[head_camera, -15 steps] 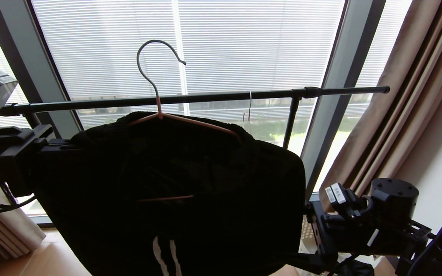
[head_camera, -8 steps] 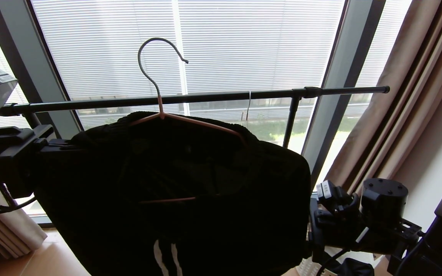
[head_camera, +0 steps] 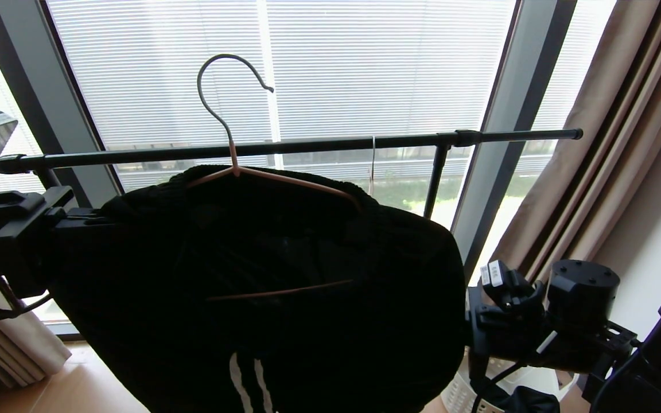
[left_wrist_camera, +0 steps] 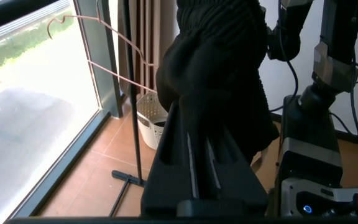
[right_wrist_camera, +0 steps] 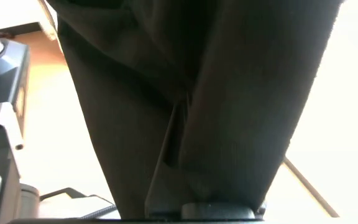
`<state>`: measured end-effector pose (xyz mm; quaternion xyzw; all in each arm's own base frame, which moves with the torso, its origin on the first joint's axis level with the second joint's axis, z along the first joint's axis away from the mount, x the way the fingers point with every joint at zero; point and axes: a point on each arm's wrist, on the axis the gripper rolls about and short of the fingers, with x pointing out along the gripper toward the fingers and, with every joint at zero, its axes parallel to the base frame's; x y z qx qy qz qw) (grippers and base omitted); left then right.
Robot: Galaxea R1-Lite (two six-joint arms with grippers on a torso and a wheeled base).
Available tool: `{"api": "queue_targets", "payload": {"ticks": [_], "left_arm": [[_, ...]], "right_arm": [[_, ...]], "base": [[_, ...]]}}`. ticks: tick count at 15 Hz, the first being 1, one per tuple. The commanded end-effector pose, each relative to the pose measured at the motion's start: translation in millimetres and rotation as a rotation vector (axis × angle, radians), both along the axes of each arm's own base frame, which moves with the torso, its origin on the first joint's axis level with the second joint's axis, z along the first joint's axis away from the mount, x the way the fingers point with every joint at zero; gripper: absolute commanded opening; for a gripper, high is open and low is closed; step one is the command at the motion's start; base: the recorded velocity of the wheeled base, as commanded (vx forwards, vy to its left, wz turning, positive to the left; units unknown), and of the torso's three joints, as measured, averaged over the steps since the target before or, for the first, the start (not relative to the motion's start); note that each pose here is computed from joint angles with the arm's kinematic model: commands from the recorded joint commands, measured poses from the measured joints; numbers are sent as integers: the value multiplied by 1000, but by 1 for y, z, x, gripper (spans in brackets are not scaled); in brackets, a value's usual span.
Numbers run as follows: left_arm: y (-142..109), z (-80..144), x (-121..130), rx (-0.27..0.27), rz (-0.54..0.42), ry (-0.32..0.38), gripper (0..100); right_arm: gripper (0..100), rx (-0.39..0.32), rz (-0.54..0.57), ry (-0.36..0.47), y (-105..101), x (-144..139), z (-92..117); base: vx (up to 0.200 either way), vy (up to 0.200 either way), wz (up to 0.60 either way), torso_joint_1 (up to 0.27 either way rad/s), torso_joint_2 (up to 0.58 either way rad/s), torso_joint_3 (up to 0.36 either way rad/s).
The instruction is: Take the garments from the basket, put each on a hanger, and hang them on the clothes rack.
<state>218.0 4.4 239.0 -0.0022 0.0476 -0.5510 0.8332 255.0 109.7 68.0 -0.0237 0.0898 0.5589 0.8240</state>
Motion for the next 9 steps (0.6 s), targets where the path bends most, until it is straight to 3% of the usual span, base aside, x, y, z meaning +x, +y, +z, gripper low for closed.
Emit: {"api": "queue_targets", "payload": {"ticks": [1, 9], "left_arm": [[5, -1, -1, 0, 22, 3, 0], [9, -5, -3, -1, 45, 8, 0]], "right_arm": [[0, 8, -23, -23, -6, 3, 5], [0, 7, -39, -26, -10, 5, 6]], "base": [[0, 0, 0, 0, 0, 0], [0, 0, 0, 0, 0, 0]]}}
